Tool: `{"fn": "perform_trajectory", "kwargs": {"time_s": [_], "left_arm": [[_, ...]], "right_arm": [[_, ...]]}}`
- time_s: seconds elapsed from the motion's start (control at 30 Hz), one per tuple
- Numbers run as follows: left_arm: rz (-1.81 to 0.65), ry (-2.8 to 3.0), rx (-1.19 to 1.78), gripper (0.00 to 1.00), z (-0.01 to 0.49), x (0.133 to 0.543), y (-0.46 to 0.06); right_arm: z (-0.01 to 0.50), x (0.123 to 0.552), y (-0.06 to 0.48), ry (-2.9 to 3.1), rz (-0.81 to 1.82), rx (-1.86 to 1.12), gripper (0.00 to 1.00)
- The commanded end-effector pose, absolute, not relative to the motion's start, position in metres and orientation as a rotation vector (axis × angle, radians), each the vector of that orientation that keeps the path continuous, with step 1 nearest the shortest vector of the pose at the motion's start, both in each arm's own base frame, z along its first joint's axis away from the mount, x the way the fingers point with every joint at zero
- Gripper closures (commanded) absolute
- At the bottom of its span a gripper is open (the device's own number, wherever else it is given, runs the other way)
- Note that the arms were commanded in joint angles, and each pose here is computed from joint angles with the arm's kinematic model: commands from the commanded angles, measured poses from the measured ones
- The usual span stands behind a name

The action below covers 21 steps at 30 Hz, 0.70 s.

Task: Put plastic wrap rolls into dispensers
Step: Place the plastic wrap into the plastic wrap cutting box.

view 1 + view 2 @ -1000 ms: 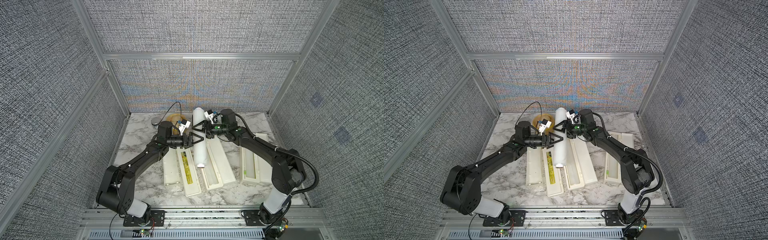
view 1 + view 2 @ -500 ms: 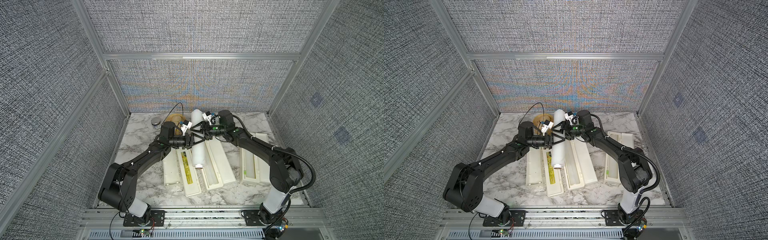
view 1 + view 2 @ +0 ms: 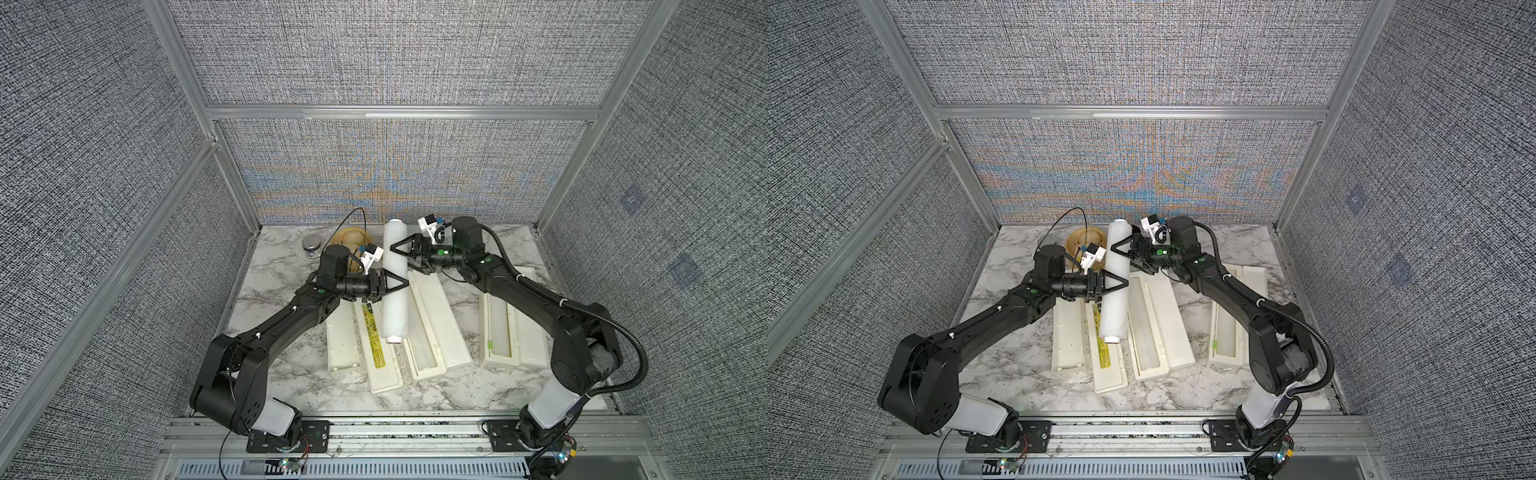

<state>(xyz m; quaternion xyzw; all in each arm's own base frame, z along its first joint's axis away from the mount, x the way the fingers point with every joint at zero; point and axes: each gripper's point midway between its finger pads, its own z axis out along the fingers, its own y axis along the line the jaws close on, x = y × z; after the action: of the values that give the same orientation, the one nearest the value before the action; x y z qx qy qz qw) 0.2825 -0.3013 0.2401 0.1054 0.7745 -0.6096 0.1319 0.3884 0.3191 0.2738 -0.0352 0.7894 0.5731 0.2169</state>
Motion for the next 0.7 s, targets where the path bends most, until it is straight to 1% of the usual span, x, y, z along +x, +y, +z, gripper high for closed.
{"fn": "perform_trajectory", "kwargs": {"time_s": [0.0,0.13,0.3,0.37,0.53,0.67], "left_arm": [[-1.781,2.120,0.430,0.50,0.265,0.278,-0.299],[-1.660,2.229,0.331,0.50,0.254,0.279,-0.275],[-1.272,2.544,0.121,0.49,0.209,0.272,-0.225],[-1.090,2.655,0.025,0.49,0.188,0.266,-0.204],[-0.730,2.800,-0.185,0.49,0.148,0.252,-0.158],[-0.555,2.803,-0.271,0.49,0.133,0.250,-0.134]], "right_arm": [[0.258,0.397,0.298,2.240,1.465,-0.031,0.01],[0.250,0.399,0.264,2.294,1.254,0.018,0.01],[0.249,0.388,0.240,2.329,1.074,0.001,0.01],[0.247,0.383,0.236,2.339,1.047,-0.009,0.01],[0.234,0.375,0.232,2.371,1.026,-0.013,0.01],[0.225,0.371,0.233,2.394,1.047,-0.016,0.01]]}}
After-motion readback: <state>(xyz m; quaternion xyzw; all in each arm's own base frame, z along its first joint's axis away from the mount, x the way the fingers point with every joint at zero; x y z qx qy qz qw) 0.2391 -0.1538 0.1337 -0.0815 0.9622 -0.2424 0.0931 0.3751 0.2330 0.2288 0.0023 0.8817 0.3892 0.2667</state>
